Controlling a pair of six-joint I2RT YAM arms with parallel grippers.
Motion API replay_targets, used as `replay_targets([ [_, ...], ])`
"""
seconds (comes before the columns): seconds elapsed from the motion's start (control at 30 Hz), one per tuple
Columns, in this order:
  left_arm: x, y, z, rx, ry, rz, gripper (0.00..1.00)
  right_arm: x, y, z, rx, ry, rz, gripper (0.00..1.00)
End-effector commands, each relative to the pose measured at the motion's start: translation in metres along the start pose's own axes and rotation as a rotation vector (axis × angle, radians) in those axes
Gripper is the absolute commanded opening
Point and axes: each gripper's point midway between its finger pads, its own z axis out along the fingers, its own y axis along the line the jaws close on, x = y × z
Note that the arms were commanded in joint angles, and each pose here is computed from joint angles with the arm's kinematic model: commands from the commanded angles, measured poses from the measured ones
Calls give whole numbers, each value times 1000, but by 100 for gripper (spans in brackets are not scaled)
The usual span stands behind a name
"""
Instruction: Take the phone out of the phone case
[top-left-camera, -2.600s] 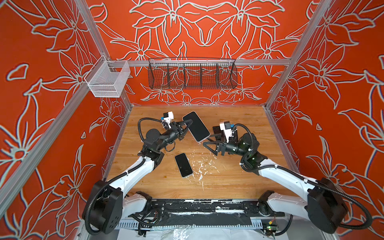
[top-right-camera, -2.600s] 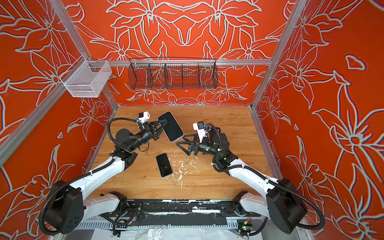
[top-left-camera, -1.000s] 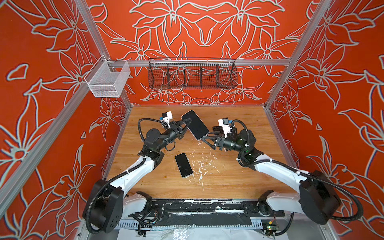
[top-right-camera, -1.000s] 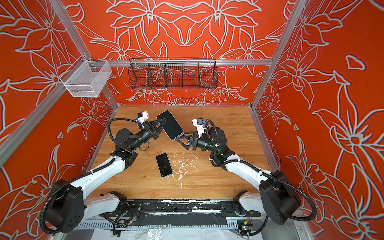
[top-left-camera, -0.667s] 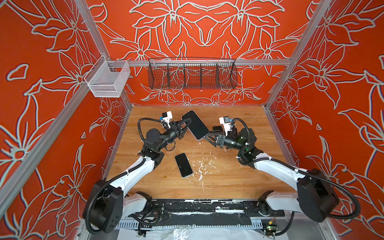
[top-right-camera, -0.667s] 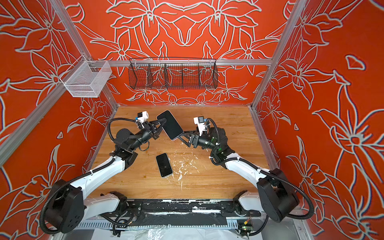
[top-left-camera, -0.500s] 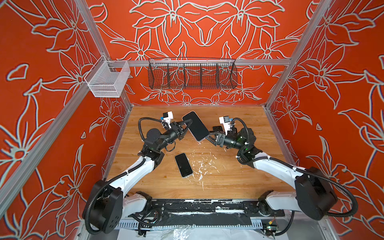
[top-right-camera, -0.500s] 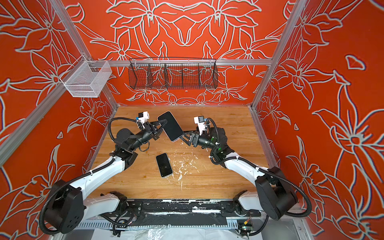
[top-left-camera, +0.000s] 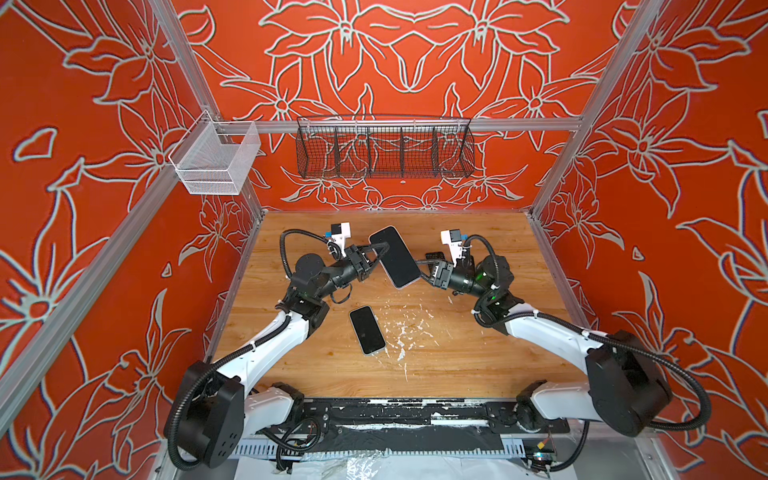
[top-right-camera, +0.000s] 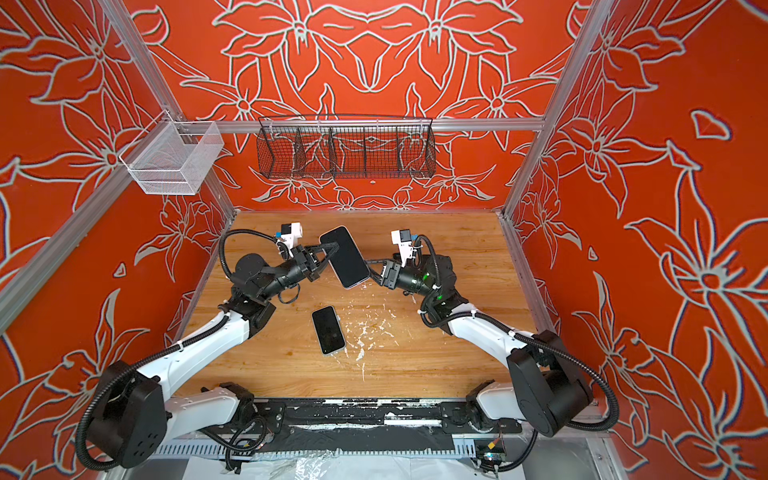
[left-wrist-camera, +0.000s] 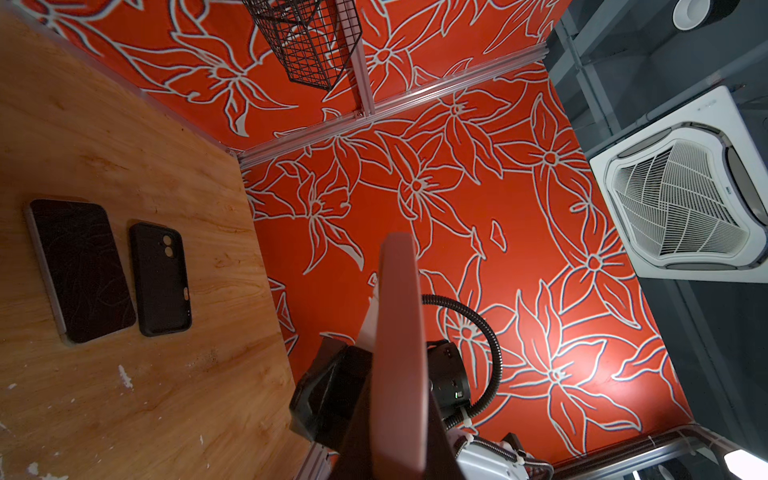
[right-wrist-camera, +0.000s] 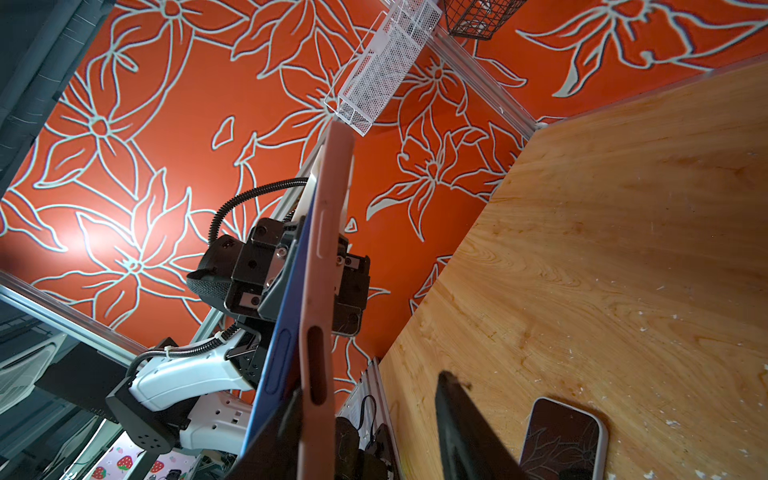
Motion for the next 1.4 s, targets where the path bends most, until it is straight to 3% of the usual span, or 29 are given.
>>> replay_targets([
  [0.0, 2, -2, 5, -3, 21, 43, 0, -2, 40, -1, -122, 27, -63, 47],
  [0.2, 1, 3, 7, -32, 24, 62, 0, 6, 43, -2, -135, 55, -58, 42],
  [0.33, -1, 7, 8, -49, 18, 71, 0, 8, 41, -2, -133, 60, -54, 31],
  [0.6, 1, 16, 10, -64, 26, 64, 0, 9, 47, -1, -157, 65, -49, 24],
  [0.83, 1, 21, 10, -80, 28, 72, 10, 10, 55, 1, -183, 69, -35, 12],
  [1.1, 3, 24, 8, -96, 34, 76, 14, 8, 63, 0, -201, 50, -29, 6],
  [1.37, 6, 22, 5, -94, 38, 81, 34, 3, 64, -1, -200, 15, -27, 3],
])
